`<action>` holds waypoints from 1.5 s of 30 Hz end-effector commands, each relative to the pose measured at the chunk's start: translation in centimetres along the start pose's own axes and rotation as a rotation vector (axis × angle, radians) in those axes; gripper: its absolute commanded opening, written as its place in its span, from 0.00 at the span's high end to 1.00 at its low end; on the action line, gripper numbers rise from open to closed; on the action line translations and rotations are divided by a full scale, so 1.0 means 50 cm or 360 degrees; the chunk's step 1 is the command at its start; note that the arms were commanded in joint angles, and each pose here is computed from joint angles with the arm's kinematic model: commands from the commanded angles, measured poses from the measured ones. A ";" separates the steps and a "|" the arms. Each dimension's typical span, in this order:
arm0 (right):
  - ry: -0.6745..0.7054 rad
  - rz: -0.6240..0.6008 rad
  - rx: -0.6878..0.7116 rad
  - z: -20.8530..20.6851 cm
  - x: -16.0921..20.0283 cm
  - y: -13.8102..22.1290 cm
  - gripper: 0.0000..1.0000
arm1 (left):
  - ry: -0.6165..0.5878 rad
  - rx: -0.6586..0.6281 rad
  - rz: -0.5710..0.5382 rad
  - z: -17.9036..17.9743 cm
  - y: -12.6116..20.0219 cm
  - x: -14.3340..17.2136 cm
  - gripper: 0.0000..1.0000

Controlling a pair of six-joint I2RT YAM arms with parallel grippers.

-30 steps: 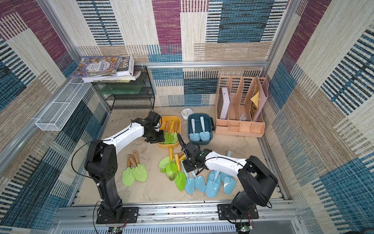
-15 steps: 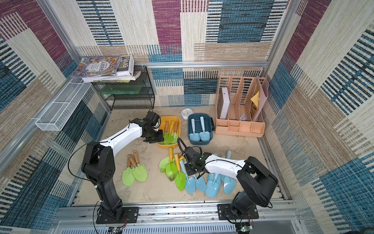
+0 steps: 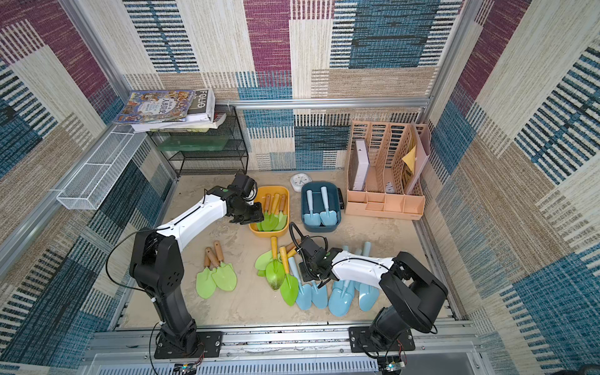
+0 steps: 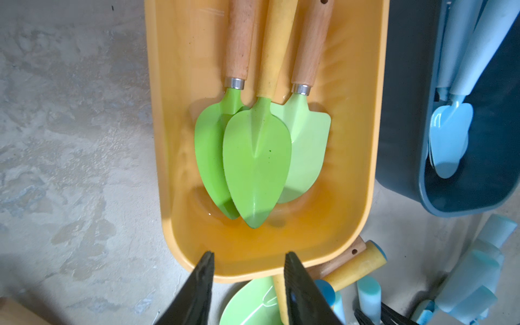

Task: Sort the small shovels by color and place them into the storage box
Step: Pick up the shovel from the center of the board, then place the shovel in the storage box.

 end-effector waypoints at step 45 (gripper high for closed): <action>-0.0049 -0.0412 0.0024 -0.285 -0.548 -0.054 0.84 | 0.0141 -0.0122 0.0019 0.027 -0.006 0.015 0.57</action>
Point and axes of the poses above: each gripper's point midway between its finger pads, its own y axis back along the fingers, its own z axis along the line the jaws close on, x = y × z, the point moved 6 cm from there along y, back along the fingers, and after that the axes turned 5 degrees about y, right-handed, at the moved point
